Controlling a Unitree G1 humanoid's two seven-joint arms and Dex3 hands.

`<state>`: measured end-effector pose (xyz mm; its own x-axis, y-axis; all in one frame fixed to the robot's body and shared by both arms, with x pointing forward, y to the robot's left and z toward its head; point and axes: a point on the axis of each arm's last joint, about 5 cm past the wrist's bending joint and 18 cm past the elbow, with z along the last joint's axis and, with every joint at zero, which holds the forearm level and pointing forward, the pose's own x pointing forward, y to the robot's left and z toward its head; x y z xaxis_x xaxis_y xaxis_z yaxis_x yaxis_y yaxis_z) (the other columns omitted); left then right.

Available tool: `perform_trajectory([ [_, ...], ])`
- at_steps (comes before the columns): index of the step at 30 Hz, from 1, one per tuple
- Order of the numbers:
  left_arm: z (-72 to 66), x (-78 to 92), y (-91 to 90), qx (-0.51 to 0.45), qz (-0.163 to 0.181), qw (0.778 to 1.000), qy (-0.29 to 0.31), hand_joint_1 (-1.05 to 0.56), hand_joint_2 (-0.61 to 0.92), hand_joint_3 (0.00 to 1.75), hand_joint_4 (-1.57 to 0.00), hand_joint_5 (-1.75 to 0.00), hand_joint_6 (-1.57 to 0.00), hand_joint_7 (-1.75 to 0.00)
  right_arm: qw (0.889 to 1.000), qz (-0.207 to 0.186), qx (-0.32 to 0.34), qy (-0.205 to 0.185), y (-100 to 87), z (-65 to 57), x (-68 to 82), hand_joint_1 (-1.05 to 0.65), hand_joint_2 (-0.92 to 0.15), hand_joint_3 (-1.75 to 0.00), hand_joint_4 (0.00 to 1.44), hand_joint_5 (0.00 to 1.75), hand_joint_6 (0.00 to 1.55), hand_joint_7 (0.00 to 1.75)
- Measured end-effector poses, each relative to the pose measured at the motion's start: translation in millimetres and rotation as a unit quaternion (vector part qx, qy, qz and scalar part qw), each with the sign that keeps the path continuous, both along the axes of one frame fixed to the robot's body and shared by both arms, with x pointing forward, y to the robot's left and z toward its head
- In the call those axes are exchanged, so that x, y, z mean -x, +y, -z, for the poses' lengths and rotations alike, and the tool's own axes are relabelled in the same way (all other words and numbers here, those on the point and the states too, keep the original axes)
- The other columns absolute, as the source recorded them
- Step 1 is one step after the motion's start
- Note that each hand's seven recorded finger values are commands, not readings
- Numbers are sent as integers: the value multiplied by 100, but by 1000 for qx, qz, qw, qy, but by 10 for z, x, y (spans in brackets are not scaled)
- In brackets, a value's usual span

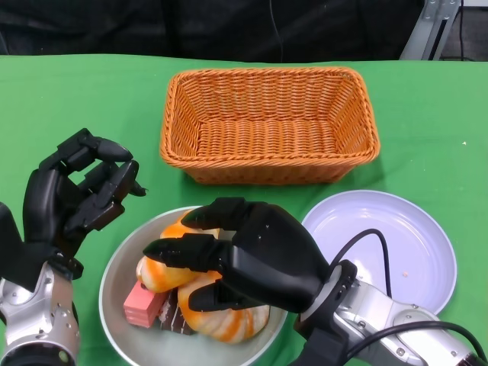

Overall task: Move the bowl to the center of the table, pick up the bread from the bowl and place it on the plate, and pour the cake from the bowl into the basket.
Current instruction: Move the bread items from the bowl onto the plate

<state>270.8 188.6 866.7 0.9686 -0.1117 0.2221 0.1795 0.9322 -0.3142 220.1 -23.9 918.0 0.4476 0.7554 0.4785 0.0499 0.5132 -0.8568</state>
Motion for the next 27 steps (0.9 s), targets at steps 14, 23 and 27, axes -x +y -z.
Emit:
perform_trajectory([
  [14,-185,-56,48,-39,-31,998,-23,-8,51,105,-81,-150,-90,-114,1000,3,-2,-7,26,36,16,-58,-85,0,79,20,80,2],
  [23,-280,-20,137,-93,-24,995,-15,-8,48,108,-78,-152,-87,-121,1000,12,-8,-11,52,72,11,-57,-86,0,82,18,82,2],
  [27,-304,-18,178,-104,-19,994,-11,-6,43,117,-76,-155,-85,-125,1000,13,-8,-15,57,89,11,-56,-86,0,84,18,82,1],
])
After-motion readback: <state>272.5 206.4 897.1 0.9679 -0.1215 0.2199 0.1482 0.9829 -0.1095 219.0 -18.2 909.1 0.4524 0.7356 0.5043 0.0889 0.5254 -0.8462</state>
